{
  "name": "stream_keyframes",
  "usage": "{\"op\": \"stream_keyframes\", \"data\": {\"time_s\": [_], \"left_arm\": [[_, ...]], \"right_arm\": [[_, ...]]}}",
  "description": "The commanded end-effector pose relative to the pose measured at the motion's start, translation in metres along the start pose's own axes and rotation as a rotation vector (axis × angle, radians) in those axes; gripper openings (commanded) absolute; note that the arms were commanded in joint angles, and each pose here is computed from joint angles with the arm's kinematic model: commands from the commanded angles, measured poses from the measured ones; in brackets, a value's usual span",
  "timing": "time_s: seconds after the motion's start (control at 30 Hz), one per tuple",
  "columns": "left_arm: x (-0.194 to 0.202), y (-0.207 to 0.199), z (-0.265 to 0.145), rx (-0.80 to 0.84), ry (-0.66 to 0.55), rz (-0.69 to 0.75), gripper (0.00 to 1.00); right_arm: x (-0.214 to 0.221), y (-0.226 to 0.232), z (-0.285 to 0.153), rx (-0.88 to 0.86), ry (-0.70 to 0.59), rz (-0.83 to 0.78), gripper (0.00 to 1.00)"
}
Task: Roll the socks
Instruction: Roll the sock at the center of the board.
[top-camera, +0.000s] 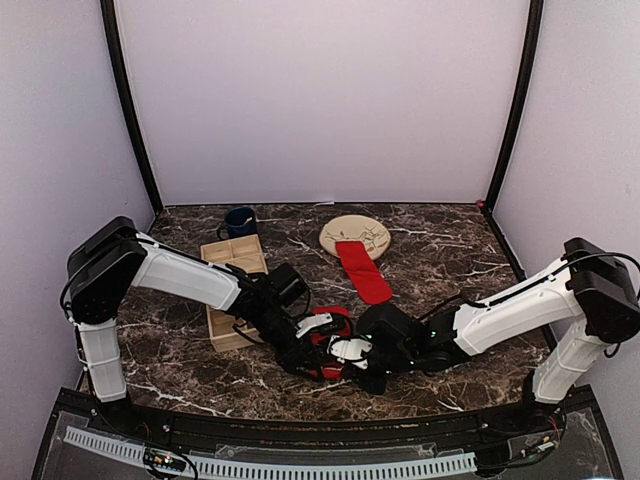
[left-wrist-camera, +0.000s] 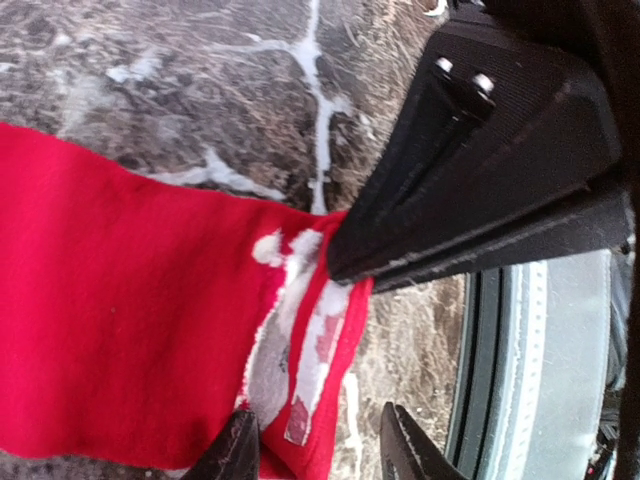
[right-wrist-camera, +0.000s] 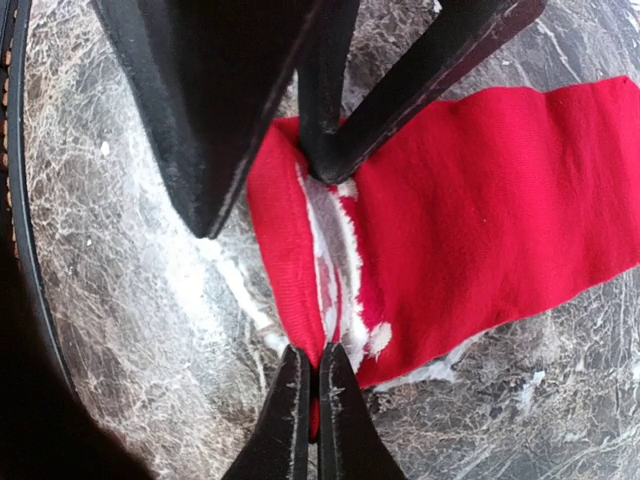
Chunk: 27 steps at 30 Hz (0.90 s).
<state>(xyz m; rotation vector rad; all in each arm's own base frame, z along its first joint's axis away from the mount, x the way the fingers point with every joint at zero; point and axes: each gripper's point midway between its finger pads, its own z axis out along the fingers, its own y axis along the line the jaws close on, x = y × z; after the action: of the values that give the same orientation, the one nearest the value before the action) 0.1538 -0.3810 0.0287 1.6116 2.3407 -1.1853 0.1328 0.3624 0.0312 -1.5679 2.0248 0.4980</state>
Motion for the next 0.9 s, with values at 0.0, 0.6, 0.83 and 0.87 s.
{"op": "stream_keyframes", "data": {"time_s": [0.0, 0.6, 0.83, 0.87], "left_arm": [[0.015, 0.02, -0.004, -0.128, 0.035, -0.066, 0.45], [0.043, 0.043, -0.008, -0.279, 0.101, -0.191, 0.49], [0.047, 0.039, -0.013, -0.285, 0.09, -0.196, 0.49], [0.046, 0.038, -0.013, -0.283, 0.086, -0.194, 0.49]], "right_arm": [[-0.005, -0.003, -0.005, 0.003, -0.033, 0.025, 0.0], [-0.008, -0.008, -0.013, 0.035, -0.059, 0.05, 0.0], [-0.004, -0.012, -0.017, 0.041, -0.062, 0.074, 0.0], [-0.004, -0.012, -0.018, 0.04, -0.062, 0.077, 0.0]]}}
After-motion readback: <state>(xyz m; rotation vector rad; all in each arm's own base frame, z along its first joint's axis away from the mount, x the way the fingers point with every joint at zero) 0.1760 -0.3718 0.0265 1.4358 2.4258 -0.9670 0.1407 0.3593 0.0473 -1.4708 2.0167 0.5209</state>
